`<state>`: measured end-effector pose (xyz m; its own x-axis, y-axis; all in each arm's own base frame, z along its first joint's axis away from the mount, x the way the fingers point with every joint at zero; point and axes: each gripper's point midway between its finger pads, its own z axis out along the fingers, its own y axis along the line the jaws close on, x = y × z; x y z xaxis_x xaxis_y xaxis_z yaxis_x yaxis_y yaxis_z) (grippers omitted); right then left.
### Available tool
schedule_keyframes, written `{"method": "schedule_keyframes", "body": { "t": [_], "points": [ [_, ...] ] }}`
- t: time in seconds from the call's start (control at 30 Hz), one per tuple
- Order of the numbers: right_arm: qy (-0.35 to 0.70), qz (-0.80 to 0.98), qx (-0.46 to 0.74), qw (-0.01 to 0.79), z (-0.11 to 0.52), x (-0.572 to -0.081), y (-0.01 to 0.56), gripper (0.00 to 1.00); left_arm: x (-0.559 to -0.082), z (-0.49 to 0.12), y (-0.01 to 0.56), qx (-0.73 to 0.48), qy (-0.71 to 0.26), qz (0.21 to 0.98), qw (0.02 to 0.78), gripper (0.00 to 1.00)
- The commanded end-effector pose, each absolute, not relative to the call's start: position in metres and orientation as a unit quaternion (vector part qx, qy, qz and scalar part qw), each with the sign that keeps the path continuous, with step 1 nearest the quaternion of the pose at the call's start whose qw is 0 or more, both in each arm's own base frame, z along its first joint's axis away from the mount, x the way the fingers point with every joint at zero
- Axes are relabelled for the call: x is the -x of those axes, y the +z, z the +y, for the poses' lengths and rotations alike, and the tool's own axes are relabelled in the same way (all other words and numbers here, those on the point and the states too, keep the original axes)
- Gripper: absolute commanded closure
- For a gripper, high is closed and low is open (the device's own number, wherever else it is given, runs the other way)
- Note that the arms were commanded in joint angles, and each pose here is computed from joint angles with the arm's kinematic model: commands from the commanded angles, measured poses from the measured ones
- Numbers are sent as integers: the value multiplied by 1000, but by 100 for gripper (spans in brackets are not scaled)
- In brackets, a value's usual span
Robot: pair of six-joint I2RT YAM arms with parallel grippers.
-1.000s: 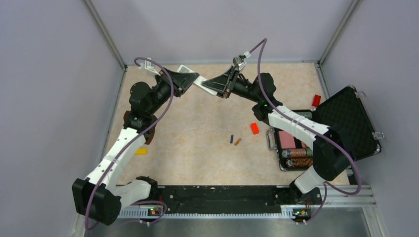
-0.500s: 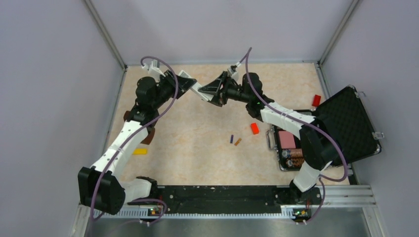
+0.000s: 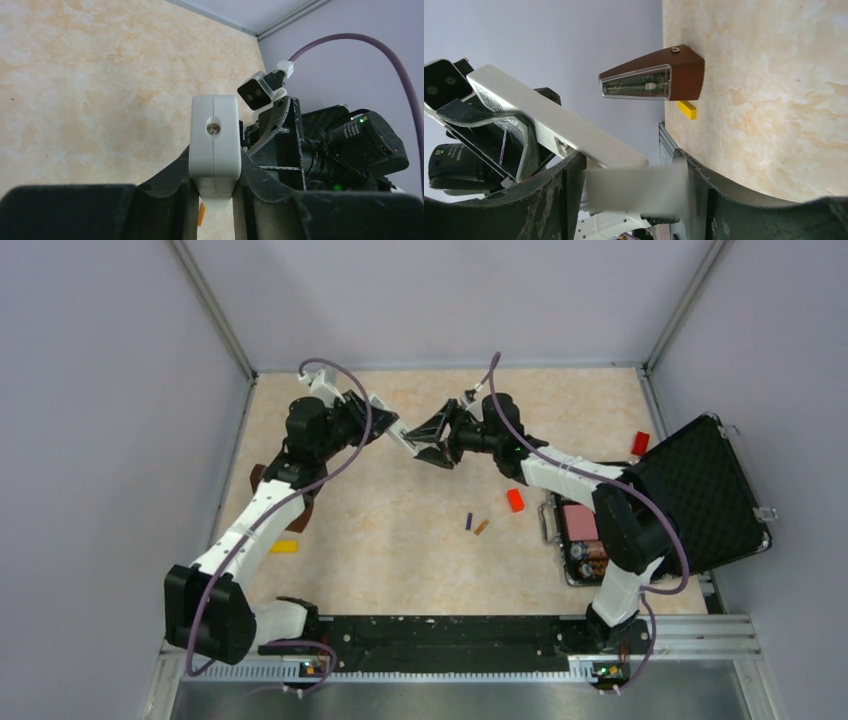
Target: Load the batteries into the remote control
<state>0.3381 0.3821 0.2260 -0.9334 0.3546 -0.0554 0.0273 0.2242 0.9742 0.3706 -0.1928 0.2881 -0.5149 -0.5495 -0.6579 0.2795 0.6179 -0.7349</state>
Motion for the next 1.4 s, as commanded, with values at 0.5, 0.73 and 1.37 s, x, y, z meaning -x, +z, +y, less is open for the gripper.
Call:
{"method": "schedule_keyframes", "body": {
  "t": [0.5, 0.73, 1.37],
  "points": [
    [429, 867, -186, 170, 334, -376, 110, 40, -387, -149, 151, 149, -243, 851, 441, 100],
    [319, 904, -134, 249, 293, -379, 109, 35, -379, -147, 151, 139, -238, 858, 434, 100],
    [117, 956, -97, 249, 211, -284, 76, 51, -333, -226, 221, -102, -468, 747, 460, 100]
  ]
}}
